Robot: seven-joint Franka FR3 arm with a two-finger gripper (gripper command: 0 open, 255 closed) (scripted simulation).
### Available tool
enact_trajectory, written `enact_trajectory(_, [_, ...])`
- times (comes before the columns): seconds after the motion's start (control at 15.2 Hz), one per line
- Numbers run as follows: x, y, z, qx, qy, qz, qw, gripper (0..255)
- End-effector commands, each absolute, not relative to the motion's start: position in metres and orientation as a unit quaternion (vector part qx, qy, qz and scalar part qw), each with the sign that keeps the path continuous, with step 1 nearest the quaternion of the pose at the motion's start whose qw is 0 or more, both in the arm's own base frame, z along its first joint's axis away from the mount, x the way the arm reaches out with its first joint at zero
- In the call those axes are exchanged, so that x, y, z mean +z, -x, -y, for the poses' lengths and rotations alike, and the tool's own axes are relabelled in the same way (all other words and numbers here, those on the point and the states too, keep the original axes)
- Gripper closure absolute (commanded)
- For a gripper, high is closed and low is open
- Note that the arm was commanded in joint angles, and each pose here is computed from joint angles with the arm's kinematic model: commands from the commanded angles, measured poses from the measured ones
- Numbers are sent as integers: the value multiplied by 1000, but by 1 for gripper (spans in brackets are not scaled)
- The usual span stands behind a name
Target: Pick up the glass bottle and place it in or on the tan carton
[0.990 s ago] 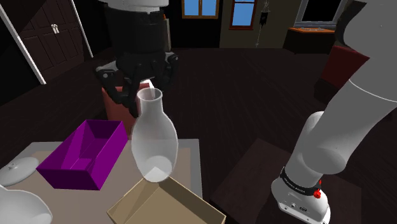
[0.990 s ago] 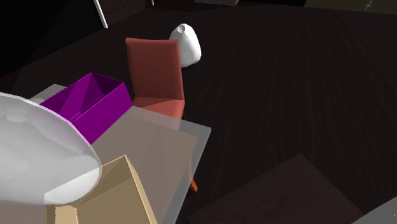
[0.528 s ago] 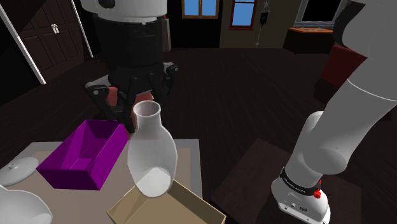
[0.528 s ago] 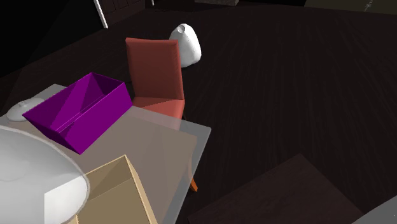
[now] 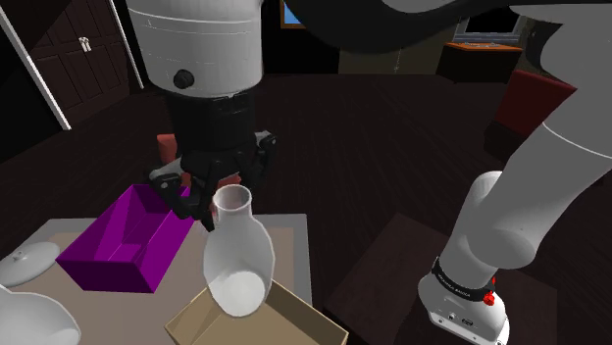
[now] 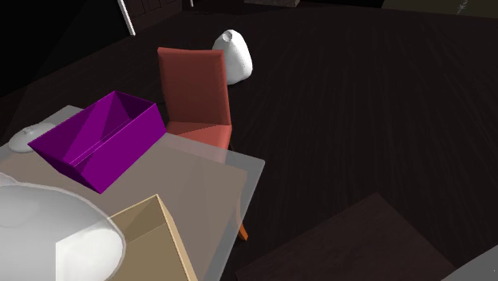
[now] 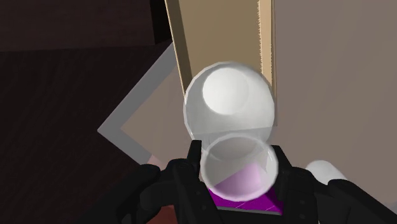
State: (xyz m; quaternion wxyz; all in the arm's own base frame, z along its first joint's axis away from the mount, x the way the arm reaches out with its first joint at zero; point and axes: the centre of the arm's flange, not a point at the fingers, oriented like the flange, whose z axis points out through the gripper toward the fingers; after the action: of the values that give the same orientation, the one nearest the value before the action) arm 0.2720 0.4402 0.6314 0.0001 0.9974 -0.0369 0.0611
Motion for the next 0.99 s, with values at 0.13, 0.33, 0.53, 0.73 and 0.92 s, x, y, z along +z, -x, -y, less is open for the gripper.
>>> enact_trajectory(0.13, [610,-272,-440,61,-997,37,0,255])
enact_trajectory(0.33, [594,-272,-440,61,-997,37,0,255])
enact_trajectory(0.53, [578,-272,-440,61,-997,37,0,255])
enact_trajectory(0.73, [562,-272,-440,61,-997,37,0,255])
enact_trajectory(0.92, [547,-272,-440,61,-997,37,0,255])
